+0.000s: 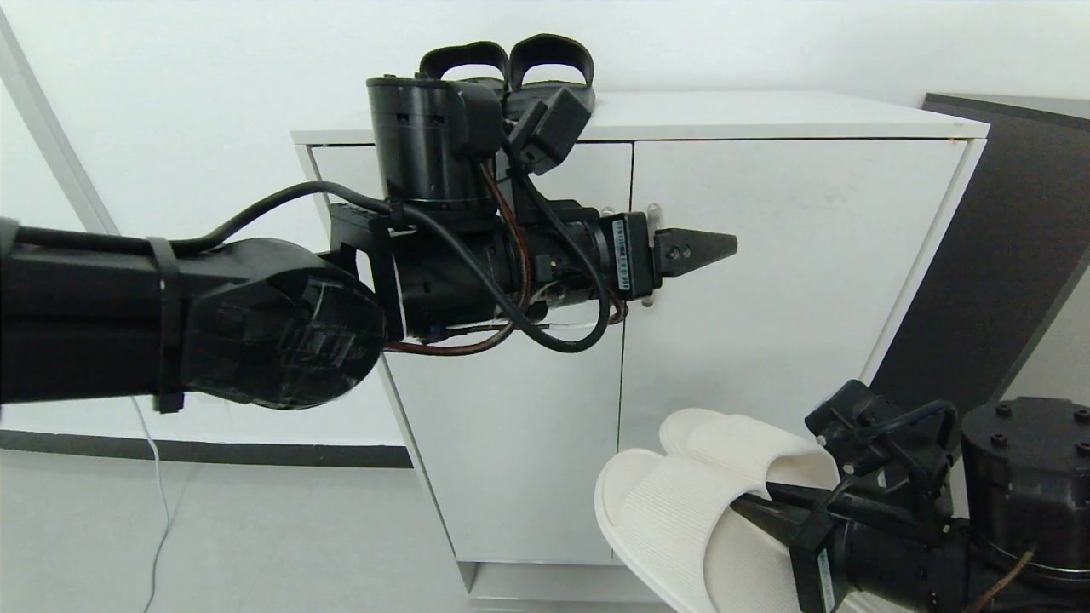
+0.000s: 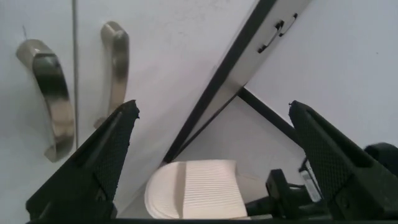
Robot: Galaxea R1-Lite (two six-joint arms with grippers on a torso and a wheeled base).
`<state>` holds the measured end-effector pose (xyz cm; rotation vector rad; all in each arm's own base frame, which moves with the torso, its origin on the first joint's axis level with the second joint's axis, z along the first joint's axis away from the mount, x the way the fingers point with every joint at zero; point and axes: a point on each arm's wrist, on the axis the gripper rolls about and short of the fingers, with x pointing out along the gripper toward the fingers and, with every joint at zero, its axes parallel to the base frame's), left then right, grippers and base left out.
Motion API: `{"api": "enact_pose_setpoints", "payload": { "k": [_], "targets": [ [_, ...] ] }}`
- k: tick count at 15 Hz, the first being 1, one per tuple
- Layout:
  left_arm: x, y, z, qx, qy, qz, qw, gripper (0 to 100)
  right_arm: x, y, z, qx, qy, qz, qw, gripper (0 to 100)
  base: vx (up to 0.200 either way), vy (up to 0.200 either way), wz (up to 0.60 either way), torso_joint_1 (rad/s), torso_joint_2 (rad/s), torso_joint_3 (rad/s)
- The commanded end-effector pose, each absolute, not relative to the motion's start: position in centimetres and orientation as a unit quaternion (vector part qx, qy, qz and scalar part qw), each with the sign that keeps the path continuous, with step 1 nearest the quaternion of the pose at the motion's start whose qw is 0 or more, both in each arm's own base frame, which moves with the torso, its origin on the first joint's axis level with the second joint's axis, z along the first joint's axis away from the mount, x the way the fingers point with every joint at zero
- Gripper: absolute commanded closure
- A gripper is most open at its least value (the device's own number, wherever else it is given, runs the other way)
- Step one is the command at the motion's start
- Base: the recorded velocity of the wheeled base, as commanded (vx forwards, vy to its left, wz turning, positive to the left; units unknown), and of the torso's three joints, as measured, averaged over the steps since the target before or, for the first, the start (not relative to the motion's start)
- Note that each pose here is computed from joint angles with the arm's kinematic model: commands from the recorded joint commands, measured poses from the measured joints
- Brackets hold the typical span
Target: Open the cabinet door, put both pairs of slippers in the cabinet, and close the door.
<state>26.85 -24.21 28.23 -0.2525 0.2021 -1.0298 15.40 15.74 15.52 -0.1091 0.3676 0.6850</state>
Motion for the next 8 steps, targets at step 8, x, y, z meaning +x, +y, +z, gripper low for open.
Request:
{"api": "enact_pose_setpoints", "payload": {
  "k": [8],
  "targets": [
    [29.8,-25.5,27.3,-0.117,0.101,-0.446,0.882,0,15.4,15.7,15.4,-0.054,0.182,0.333,0.924,100,0.0,0.0,0.0,0.0,0.0,0.0]
  ]
}}
